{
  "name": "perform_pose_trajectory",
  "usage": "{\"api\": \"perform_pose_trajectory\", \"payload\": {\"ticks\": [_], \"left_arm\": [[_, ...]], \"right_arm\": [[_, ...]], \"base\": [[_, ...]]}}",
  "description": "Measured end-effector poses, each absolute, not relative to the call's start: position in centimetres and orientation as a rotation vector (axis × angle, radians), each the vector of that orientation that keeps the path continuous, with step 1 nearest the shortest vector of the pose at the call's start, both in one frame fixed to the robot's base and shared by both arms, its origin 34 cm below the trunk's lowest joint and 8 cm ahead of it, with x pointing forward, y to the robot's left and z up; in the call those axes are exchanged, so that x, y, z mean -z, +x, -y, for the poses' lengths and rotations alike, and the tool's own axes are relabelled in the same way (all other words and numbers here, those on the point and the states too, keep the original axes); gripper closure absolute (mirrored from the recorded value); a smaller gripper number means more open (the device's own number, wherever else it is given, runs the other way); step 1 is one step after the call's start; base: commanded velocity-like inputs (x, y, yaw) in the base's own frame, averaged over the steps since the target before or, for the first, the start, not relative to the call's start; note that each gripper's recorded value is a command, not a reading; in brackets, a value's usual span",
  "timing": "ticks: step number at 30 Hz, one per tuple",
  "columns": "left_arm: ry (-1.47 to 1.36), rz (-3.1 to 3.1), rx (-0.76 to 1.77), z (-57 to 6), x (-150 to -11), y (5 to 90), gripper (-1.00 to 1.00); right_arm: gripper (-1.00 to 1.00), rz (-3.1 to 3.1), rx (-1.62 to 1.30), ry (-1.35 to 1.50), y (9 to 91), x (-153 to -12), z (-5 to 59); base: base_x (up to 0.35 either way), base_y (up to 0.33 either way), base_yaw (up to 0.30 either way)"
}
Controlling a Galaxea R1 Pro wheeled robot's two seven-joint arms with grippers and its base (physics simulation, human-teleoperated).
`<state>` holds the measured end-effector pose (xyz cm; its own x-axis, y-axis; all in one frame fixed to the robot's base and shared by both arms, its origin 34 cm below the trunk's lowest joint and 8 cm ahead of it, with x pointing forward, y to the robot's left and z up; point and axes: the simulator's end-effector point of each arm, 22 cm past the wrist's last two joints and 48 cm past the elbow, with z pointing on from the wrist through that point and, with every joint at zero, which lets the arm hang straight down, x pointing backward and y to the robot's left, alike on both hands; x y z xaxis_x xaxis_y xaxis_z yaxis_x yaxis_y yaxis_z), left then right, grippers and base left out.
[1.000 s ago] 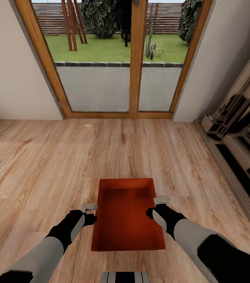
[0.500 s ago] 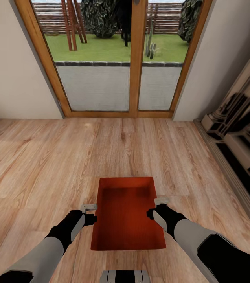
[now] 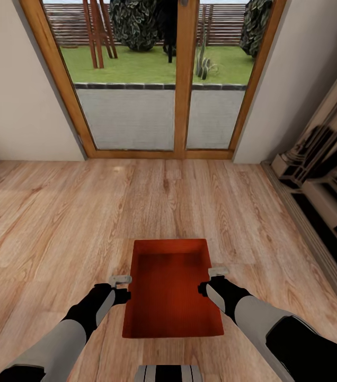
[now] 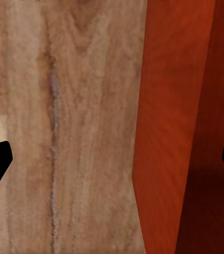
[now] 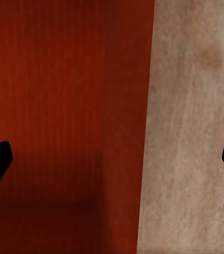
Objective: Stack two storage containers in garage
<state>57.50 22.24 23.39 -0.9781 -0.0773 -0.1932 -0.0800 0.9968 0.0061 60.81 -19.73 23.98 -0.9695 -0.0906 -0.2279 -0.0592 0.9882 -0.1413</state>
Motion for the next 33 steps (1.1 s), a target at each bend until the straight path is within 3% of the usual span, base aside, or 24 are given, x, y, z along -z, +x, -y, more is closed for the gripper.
{"api": "perform_pose_trajectory", "payload": {"ticks": [33], "left_arm": [[-0.108, -2.946, -0.007, -21.4, -22.3, 57.2, -1.00]], "right_arm": [[-1.00, -2.893, 0.244, -0.096, 60.7, -22.8, 22.4]], "base": [[0.000, 0.000, 0.000]]}}
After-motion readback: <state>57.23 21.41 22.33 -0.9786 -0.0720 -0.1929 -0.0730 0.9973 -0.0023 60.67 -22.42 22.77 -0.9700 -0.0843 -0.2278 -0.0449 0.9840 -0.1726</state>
